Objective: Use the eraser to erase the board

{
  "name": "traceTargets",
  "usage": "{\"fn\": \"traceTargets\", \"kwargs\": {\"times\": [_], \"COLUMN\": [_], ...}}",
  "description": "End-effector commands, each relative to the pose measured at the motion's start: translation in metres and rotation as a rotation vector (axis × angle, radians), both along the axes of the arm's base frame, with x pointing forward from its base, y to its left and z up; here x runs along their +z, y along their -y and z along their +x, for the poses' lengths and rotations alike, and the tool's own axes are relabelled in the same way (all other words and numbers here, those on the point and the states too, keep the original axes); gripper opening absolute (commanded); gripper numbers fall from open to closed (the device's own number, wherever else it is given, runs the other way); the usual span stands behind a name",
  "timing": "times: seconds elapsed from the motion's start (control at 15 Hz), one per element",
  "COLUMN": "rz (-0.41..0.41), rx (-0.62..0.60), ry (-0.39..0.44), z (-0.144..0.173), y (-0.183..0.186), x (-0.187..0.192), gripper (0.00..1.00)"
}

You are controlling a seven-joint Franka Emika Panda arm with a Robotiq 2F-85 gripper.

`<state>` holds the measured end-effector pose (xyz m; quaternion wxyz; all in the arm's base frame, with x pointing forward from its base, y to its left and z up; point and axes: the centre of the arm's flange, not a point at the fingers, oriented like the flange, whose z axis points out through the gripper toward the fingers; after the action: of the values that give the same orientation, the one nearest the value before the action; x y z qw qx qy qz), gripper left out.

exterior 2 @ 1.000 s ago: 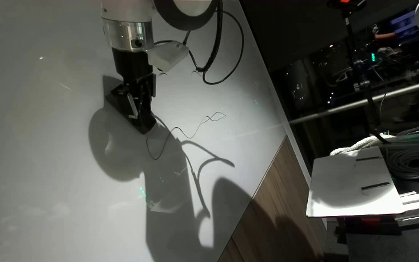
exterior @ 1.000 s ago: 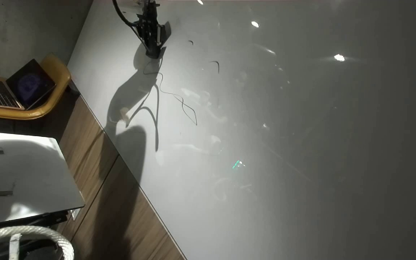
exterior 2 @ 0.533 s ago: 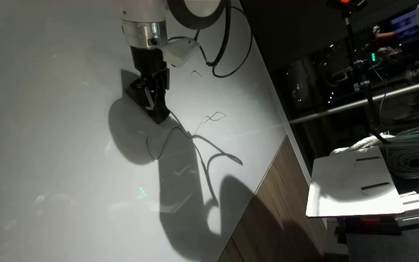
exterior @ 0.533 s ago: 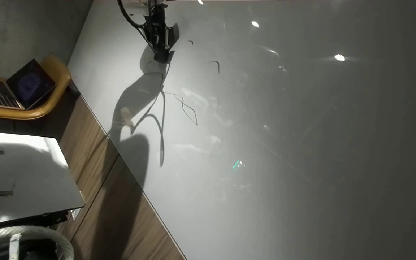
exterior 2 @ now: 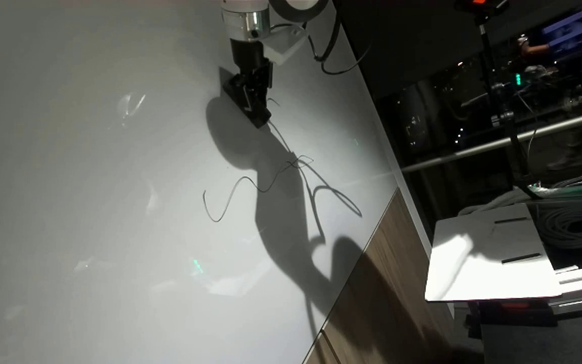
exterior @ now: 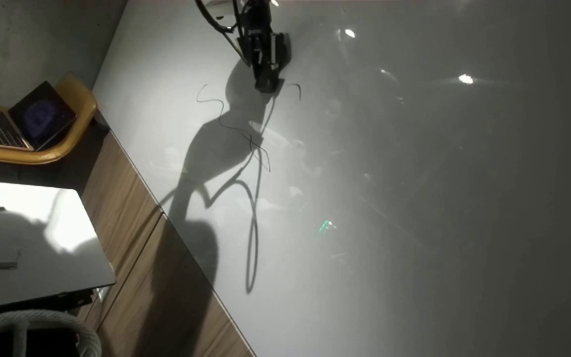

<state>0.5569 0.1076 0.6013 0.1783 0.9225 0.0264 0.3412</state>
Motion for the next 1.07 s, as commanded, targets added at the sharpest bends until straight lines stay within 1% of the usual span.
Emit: {"fn": "traceTargets", "kwargs": {"times": [0.0, 0.27, 0.4, 0.47, 0.6, 0.8, 0.87, 1.0], "rz": [-0.013, -0.003, 0.003, 0.009, 0.023, 0.044, 0.050, 0.067], "rx": [-0.078, -0.169, -0.201, -0.212, -0.218, -0.201, -0.192, -0.169], "ry": [0.065, 0.058, 0.061, 0.064, 0.062, 0.045, 0.033, 0.004], "z": [0.017, 0.026, 0.027, 0.027, 0.025, 0.024, 0.025, 0.025], "y": [0.093, 0.190, 0.223, 0.233, 0.232, 0.211, 0.202, 0.171], "x": [0.020, 0.011, 0.003, 0.000, -0.010, -0.030, -0.039, -0.065], "gripper": [0.30, 0.30, 0.30, 0.30, 0.30, 0.30, 0.30, 0.30]}}
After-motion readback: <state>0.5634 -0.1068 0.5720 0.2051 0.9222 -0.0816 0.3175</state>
